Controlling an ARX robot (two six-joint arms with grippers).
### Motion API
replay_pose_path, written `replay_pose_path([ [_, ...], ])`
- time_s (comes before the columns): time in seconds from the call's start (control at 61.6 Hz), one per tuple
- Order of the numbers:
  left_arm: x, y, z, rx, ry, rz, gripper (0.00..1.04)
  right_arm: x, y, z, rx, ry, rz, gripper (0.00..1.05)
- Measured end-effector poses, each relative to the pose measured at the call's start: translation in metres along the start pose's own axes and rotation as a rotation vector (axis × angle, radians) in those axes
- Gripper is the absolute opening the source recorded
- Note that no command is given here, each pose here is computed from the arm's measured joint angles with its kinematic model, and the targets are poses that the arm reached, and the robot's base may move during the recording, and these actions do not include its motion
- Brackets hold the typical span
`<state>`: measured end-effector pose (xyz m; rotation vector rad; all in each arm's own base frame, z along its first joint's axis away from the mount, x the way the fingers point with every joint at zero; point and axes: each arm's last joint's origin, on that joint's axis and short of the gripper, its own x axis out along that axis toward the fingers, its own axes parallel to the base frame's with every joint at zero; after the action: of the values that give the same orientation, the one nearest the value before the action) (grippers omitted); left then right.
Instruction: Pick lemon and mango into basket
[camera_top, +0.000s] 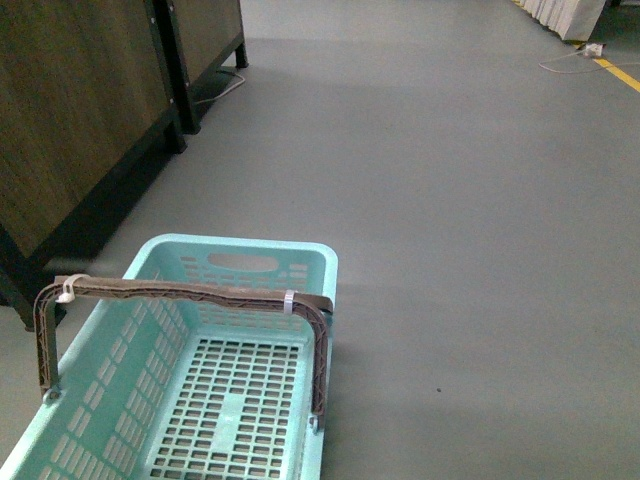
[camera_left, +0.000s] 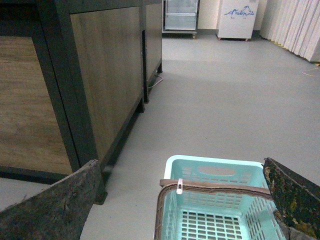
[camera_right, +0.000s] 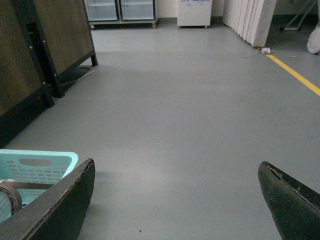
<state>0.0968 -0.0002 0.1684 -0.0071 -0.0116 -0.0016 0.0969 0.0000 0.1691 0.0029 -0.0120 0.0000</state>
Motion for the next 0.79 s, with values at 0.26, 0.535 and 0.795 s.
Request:
replay_pose_path([
  [0.26, 0.0, 0.0, 0.0, 0.0, 0.0, 0.0, 0.98, 0.0, 0.0, 0.0, 0.0, 0.0, 0.0, 0.96],
  [0.535, 0.02, -0.016, 0.008, -0.266, 0.372, 0.246, 0.98, 0.0, 0.0, 0.0, 0.0, 0.0, 0.0, 0.96],
  [0.795, 0.108, -0.03, 0.022, -0.727, 0.467, 0.155, 0.98, 0.0, 0.0, 0.0, 0.0, 0.0, 0.0, 0.96],
])
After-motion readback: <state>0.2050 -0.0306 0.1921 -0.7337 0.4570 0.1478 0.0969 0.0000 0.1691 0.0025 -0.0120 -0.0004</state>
